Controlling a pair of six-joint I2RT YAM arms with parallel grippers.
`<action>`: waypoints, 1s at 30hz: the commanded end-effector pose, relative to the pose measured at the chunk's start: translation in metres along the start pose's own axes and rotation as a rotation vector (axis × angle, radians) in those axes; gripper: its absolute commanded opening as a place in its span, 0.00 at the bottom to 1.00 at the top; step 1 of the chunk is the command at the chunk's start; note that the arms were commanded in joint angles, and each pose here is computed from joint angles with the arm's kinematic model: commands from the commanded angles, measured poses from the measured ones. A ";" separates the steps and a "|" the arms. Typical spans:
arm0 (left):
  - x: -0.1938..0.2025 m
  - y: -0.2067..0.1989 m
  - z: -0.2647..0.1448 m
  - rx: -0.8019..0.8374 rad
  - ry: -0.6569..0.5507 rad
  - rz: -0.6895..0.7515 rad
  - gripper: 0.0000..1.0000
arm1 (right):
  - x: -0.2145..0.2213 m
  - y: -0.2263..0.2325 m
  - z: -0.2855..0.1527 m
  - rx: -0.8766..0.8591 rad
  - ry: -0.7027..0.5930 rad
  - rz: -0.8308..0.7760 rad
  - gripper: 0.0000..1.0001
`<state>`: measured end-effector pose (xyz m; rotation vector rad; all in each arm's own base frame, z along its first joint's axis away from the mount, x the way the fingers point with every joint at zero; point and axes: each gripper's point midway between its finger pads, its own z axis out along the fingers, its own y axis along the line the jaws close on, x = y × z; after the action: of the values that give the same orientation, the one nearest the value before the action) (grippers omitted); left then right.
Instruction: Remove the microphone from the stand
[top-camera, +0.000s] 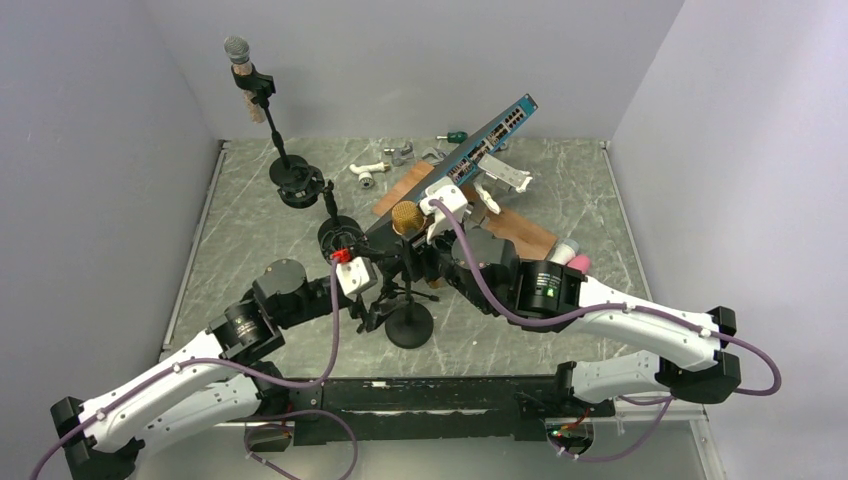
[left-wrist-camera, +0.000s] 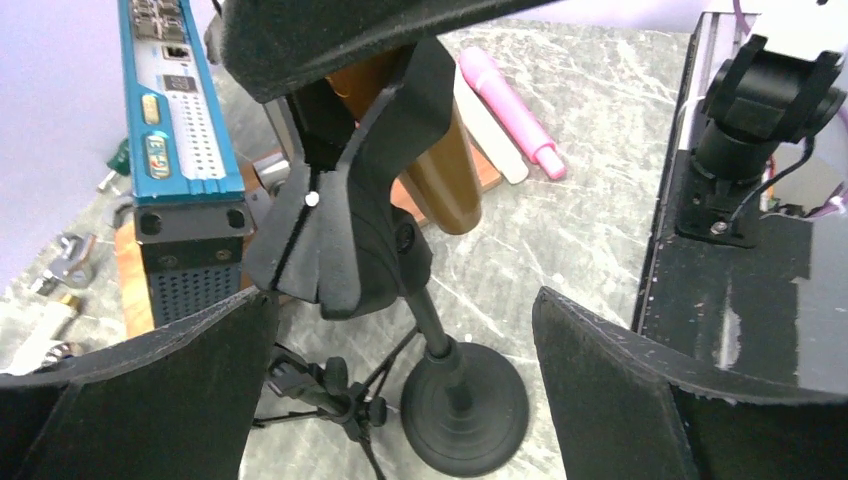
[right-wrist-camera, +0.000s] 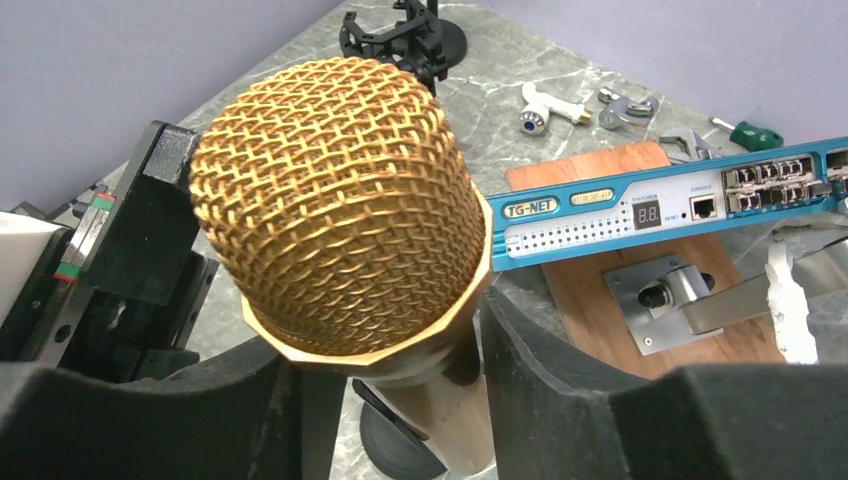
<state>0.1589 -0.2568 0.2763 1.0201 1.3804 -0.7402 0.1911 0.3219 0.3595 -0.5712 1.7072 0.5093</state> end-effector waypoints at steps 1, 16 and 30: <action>-0.031 0.006 0.003 0.025 -0.155 0.140 0.99 | -0.028 -0.003 -0.011 -0.015 -0.087 0.036 0.47; -0.041 0.004 0.020 0.215 -0.167 0.152 0.86 | -0.029 -0.001 -0.022 -0.076 -0.092 0.012 0.26; -0.015 -0.010 0.024 0.348 -0.020 0.034 0.00 | -0.043 0.002 -0.020 -0.069 -0.077 -0.020 0.24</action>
<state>0.1723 -0.2823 0.2889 1.2321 1.2362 -0.9095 0.1807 0.3158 0.3620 -0.6704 1.6813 0.5256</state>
